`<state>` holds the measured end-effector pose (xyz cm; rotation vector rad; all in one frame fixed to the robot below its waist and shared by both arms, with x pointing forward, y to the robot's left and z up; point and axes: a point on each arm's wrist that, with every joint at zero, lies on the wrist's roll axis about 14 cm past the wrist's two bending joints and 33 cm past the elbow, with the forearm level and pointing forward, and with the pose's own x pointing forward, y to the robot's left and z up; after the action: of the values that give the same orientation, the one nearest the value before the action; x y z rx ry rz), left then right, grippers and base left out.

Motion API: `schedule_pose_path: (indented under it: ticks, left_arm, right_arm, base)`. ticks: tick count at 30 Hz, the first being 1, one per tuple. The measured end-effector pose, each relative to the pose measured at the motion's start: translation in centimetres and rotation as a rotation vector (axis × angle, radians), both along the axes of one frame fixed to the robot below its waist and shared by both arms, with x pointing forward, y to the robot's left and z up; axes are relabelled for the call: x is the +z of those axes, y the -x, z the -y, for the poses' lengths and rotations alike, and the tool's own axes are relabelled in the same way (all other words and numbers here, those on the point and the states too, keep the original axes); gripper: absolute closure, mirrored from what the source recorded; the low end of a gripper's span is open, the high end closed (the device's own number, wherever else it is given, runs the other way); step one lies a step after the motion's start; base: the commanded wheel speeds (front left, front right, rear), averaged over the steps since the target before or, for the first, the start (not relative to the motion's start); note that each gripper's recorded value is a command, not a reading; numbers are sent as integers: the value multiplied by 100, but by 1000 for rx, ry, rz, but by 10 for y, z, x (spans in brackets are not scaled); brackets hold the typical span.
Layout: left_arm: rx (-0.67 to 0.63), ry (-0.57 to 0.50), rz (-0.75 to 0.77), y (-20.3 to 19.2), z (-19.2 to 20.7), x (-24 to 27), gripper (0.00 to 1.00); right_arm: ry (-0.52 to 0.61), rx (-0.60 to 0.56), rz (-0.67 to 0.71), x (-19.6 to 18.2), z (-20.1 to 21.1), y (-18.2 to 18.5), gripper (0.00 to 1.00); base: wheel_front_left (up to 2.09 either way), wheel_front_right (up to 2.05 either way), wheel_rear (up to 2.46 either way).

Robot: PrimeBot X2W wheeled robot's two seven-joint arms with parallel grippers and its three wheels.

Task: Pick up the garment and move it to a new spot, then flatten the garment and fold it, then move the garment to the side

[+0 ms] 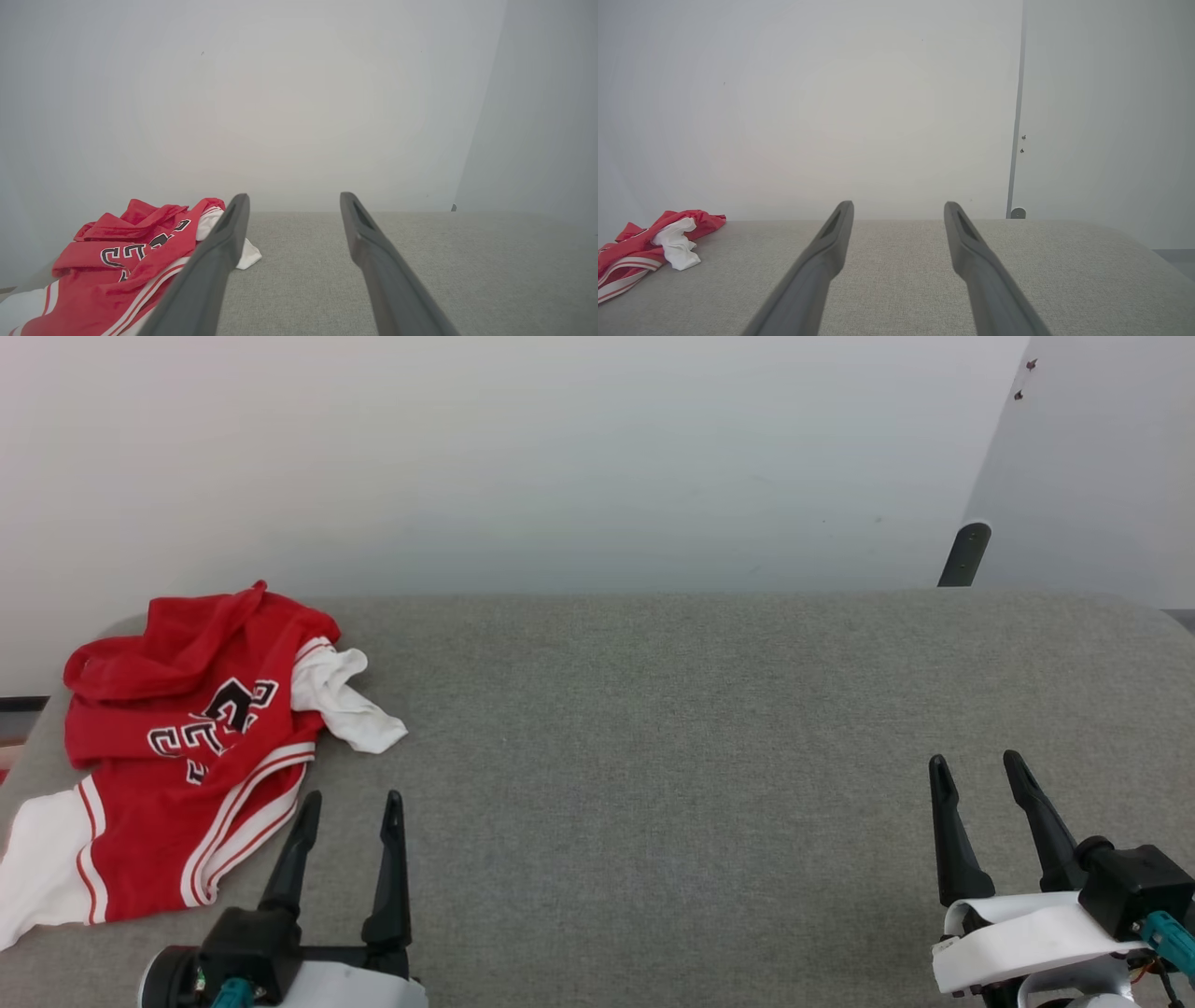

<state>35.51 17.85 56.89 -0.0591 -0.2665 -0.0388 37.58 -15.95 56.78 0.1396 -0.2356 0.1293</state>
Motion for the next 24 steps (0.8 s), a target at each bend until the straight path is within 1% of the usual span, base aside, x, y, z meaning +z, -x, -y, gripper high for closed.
schedule_pose_path:
  ticks: [13, 17, 22, 23, 24]
  left_arm:
    - [10, 19, -3, 3, -4, -1, 0]
    - [48, 33, -6, 8, -15, -3, 0]
    - [137, 42, -8, 17, -42, -4, 0]
    - [137, 42, -8, 17, -42, -4, 0]
    - [180, 51, -6, 23, -55, -4, 0]
  right_arm:
    - [19, -3, 10, 3, 0, 0, 0]
    - [29, 18, 5, 1, -7, -1, 0]
    - [36, 78, -2, 0, -28, -5, 0]
    - [36, 78, -2, 0, -28, -5, 0]
    - [37, 110, 0, 1, -39, -8, 0]
  base:
    - [0, 0, 0]
    - [0, 0, 0]
    - [0, 0, 0]
    - [0, 0, 0]
    - [0, 0, 0]
